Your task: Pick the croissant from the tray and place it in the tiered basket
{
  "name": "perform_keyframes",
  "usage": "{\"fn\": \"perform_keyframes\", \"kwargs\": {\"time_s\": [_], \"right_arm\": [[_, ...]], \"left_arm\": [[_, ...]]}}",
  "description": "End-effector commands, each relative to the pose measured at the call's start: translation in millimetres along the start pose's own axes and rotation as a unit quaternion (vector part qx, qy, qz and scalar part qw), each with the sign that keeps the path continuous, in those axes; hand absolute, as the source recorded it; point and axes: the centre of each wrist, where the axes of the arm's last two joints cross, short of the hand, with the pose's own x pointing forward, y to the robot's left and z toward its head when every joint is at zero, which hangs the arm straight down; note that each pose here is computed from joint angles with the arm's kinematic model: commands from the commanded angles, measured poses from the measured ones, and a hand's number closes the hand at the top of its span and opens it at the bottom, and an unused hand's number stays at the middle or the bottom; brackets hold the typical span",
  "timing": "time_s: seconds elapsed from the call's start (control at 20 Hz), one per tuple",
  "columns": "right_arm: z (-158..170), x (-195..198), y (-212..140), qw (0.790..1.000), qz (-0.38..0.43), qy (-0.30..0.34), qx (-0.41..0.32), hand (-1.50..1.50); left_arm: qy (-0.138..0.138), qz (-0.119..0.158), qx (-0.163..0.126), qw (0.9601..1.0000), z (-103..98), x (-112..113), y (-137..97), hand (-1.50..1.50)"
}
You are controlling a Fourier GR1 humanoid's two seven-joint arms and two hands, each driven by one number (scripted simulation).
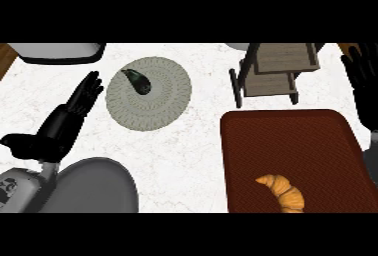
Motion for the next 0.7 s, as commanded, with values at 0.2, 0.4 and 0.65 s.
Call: {"fn": "perform_keyframes", "kwargs": {"time_s": [0.2,0.4,0.65], "right_arm": [[37.1,18.7,-44.6,0.993,0.088,-0.074,0.021,1.50],[74.5,-37.0,-100.2,0.954,0.084,0.085,-0.273,-1.50],[147.3,-28.7,-90.8,0.968,0.028,-0.003,-0.251,-1.50]], "left_arm": [[0.192,-0.007,0.145,0.9707,73.0,-84.4,-15.7,0.00],[0.242,0.019,0.173,0.9546,95.0,-99.9,-20.4,0.00],[0.235,0.025,0.169,0.9568,94.1,-92.6,-45.4,0.00]]}}
